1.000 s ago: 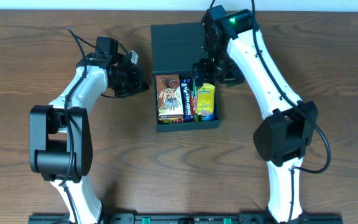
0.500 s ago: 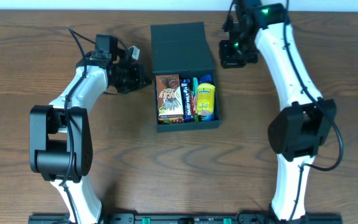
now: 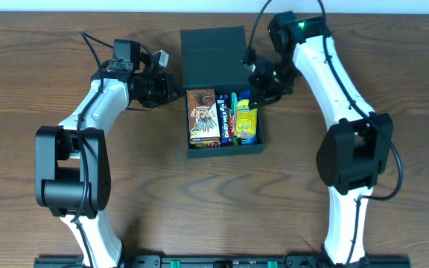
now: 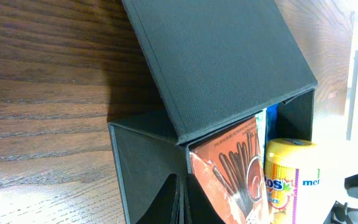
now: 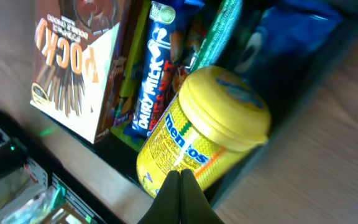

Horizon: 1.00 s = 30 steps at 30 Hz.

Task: Pack container
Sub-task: 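Push the Mentos tube down with the right gripper, then withdraw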

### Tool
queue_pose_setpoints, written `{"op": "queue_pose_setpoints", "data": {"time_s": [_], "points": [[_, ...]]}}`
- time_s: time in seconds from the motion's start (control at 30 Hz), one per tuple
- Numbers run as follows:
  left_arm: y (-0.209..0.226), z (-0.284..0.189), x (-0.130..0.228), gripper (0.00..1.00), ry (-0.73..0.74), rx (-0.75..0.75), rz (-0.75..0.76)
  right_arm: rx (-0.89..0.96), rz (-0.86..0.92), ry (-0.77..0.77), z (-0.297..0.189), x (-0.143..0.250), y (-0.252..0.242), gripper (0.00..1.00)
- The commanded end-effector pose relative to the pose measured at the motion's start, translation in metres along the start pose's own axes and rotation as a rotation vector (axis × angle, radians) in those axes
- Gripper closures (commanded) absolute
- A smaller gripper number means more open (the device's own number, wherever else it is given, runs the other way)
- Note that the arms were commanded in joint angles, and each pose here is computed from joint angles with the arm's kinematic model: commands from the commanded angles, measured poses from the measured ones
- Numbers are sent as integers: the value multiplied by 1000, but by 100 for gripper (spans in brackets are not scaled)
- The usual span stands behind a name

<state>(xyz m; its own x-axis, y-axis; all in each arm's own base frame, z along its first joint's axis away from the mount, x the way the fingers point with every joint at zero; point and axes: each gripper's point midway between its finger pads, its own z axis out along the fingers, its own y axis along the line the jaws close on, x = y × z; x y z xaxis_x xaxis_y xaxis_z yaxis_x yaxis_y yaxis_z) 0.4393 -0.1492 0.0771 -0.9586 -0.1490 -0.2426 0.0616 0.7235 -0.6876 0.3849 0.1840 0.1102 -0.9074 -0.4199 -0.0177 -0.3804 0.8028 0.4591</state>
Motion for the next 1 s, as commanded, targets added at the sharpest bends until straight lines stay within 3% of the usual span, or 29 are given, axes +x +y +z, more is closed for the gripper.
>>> {"op": "queue_pose_setpoints", "data": {"time_s": [0.0,0.3,0.63,0.83,0.97], "points": [[-5,-5,-8,94,-18,18,6,-21,-46,6,5,5,7,99],[-2,-5,-9,94,-23,2,5,49,32,56,41,20,-23,99],[-2,-5,-7,95,-15,1,-1,51,29,43,38,16,-22,99],[0,-5,-8,94,-20,-10,0,73,-19,-83,4,-17,-16,99],[2,-5,-10,94,-28,-23,-26,88,69,-239,-15,-51,-33,98]]}}
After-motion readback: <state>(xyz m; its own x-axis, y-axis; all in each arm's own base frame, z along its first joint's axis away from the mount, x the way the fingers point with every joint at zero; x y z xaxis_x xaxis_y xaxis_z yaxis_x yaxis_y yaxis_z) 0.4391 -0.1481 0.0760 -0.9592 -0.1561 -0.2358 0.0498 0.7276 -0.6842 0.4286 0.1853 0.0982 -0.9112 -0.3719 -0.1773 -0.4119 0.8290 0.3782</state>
